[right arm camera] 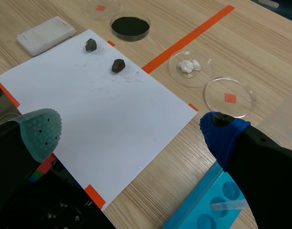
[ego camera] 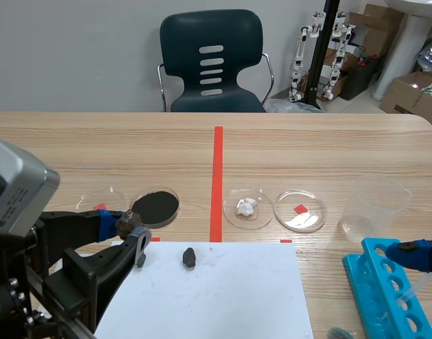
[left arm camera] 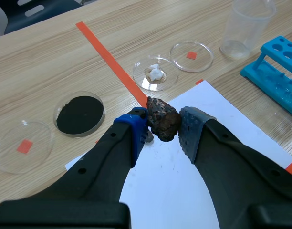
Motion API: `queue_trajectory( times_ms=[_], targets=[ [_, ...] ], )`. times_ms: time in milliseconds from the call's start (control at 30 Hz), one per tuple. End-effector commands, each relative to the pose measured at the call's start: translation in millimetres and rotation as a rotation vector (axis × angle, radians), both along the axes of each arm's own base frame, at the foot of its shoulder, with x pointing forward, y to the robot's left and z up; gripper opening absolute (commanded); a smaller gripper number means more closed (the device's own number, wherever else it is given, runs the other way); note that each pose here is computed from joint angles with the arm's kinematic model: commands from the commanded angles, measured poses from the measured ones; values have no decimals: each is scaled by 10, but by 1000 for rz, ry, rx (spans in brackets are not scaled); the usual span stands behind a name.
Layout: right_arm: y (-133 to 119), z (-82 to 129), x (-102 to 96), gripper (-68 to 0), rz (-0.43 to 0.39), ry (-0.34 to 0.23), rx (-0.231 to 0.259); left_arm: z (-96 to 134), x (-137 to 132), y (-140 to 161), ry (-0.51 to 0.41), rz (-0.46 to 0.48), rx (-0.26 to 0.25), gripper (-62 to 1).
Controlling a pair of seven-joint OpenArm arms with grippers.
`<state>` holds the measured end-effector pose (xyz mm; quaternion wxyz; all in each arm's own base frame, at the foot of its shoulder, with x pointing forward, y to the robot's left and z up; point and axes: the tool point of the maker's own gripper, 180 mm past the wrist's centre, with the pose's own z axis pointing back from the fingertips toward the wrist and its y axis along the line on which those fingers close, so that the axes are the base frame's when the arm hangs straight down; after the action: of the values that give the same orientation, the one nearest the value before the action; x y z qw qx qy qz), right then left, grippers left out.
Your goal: Put the right mineral back
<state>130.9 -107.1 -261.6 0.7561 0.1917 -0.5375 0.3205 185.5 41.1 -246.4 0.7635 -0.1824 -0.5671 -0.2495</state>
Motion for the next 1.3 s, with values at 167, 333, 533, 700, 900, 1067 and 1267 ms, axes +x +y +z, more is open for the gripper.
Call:
queue_trajectory(
  times_ms=[167,333,533,700,900,1067,1267],
  targets=[
    [12,63,33,-71,-4,-21,20,59,15,-10,-21,-2,-13,-479],
    [12,63,33,-71,-4,-21,20,59,15,-10,-21,-2,-13,-479],
    [12,63,33,-71,-4,-21,20,58,15,-10,-21,-2,-13,-479],
    [12,63,33,-71,-4,-21,20,58,15,-10,-21,-2,-13,-479],
    [12,63,33,-71,-4,-21,20,60,45,-5,-24,-1,-4,-479],
    [12,63,33,-71,-4,-21,20,-35,132,33,17,1,64,-479],
    [12,63,33,-71,-4,-21,20,-140,204,-45,55,-25,102,-479]
  ],
)
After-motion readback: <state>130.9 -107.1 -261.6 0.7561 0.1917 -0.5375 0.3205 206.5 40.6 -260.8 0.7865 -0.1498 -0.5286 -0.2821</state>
